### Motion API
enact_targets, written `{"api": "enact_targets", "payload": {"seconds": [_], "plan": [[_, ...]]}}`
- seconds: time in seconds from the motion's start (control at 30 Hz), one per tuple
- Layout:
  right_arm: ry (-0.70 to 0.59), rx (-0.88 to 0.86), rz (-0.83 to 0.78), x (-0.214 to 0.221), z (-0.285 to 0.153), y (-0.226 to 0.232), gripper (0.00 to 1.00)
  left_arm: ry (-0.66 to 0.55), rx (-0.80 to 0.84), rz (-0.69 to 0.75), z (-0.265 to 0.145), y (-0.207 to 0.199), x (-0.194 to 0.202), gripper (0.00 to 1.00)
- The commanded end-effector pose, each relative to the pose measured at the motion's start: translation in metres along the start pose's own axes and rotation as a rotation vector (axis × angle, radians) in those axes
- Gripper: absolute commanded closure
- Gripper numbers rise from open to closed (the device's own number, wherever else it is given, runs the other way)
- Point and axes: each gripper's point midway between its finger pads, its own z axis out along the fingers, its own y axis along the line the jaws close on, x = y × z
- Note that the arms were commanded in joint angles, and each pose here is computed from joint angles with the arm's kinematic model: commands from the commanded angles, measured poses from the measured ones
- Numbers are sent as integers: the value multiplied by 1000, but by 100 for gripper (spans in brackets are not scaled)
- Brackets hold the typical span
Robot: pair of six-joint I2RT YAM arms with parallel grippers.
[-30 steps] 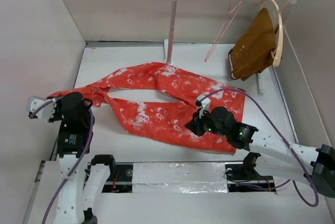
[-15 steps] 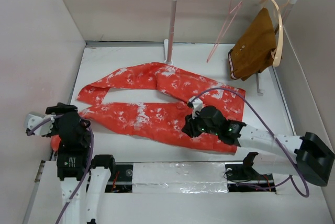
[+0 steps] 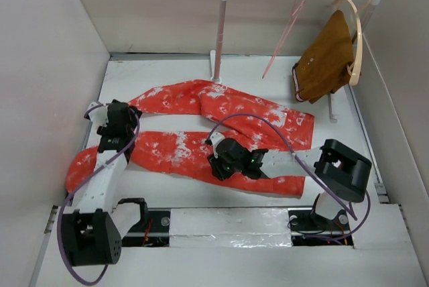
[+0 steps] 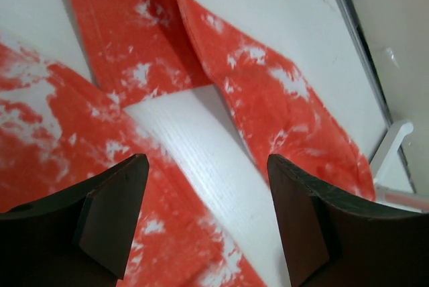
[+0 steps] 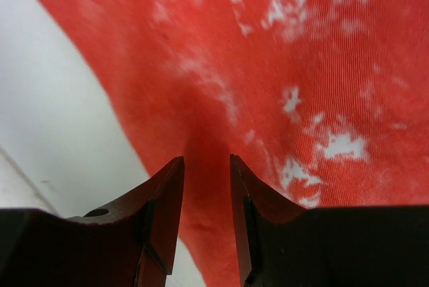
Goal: Place the trousers on the hanger
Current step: Flatten out the trousers at the center of the board.
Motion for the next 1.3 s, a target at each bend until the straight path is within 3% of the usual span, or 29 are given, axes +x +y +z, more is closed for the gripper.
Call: {"api": "enact_targets", "payload": {"seconds": [0.0, 0.17, 0.33, 0.57, 0.93, 1.17, 1.27], "plan": [[-6, 62, 15, 6, 6, -9, 60, -119, 103, -121, 9, -49, -52, 30], [66, 93, 88, 54, 4, -22, 63, -69, -75, -72, 70, -25, -52, 29], [54, 99, 144, 71, -18, -29, 65, 27, -182, -93, 116, 4, -41, 29], [-93, 57, 122, 31, -64, -22, 62, 88, -270, -107, 154, 24, -30, 29], [-200, 25, 101, 5, -110, -18, 60, 59, -265, -112, 196, 15, -44, 27], [-229, 53, 93, -9, -116, -23, 60, 92, -315, -121, 209, 26, -30, 36], [-246, 65, 93, -16, -120, -26, 61, 89, -297, -125, 213, 21, -33, 45]]}}
